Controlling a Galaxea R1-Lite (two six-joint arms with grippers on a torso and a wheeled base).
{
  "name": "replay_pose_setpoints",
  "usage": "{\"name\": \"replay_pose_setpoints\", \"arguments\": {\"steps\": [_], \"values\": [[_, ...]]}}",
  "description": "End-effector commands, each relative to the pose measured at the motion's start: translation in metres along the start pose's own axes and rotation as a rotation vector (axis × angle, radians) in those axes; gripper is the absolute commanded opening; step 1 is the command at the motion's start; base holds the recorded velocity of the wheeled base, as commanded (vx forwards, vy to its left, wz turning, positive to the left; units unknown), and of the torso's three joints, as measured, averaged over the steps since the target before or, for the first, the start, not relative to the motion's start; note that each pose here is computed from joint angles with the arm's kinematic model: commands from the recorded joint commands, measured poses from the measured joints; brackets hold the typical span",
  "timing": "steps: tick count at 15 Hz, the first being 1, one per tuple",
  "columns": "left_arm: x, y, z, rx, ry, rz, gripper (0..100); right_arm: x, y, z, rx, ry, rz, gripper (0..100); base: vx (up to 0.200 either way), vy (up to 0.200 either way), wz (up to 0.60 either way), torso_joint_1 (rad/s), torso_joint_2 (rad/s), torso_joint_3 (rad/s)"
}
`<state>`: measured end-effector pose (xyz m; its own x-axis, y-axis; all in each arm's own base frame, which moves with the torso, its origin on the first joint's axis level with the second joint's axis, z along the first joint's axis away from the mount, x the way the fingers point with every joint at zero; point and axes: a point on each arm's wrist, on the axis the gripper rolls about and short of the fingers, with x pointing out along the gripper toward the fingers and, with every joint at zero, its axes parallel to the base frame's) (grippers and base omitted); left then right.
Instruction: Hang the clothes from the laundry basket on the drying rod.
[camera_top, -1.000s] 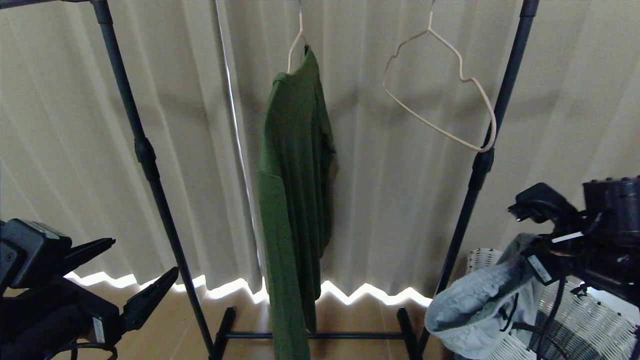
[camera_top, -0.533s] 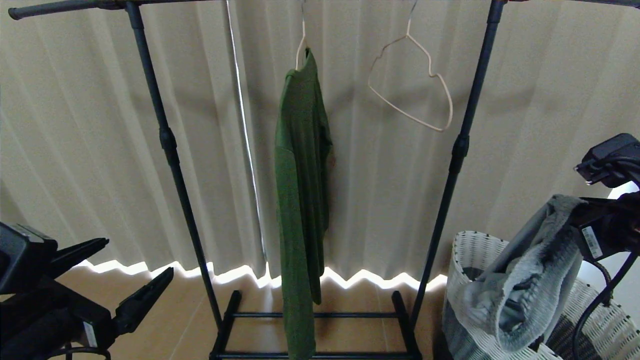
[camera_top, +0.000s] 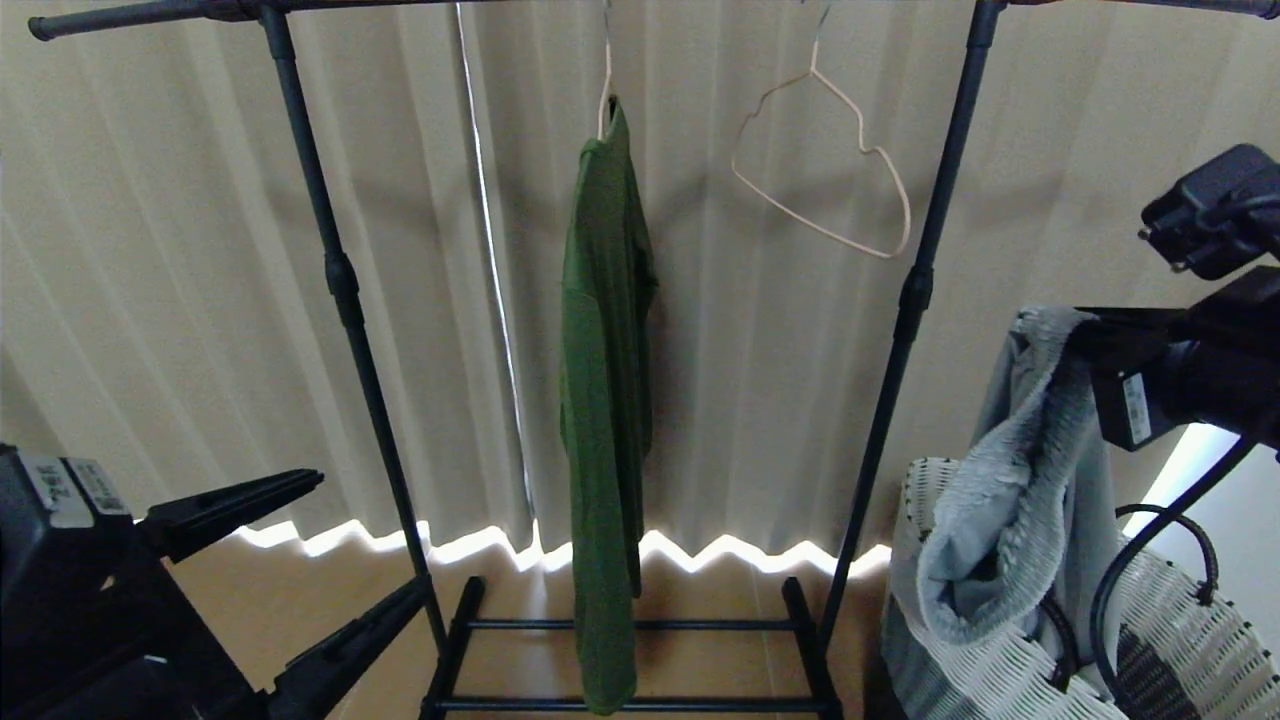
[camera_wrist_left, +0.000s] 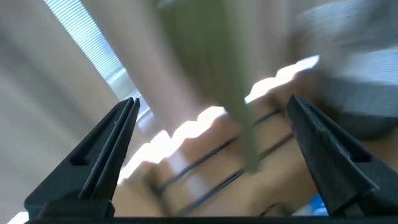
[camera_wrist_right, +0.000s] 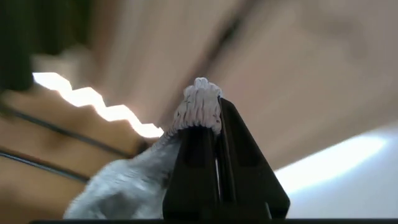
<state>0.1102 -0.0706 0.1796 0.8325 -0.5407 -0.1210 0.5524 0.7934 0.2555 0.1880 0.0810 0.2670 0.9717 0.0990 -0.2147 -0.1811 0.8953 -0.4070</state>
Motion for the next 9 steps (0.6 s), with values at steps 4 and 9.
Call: {"name": "replay_pose_setpoints", "arguments": {"steps": [4, 9], "values": [[0.066, -0.036, 0.037, -0.058, -0.01, -0.254, 100, -0.004, 0.043, 0.045, 0.088, -0.233, 0.199, 0, 0.0, 0.0, 0.0, 0.0, 0.0, 0.0], [0.131, -0.092, 0.038, -0.233, 0.115, -0.329, 100, -0.015, 0.065, 0.059, 0.139, -0.354, 0.315, 0, 0.0, 0.0, 0.0, 0.0, 0.0, 0.0]]}}
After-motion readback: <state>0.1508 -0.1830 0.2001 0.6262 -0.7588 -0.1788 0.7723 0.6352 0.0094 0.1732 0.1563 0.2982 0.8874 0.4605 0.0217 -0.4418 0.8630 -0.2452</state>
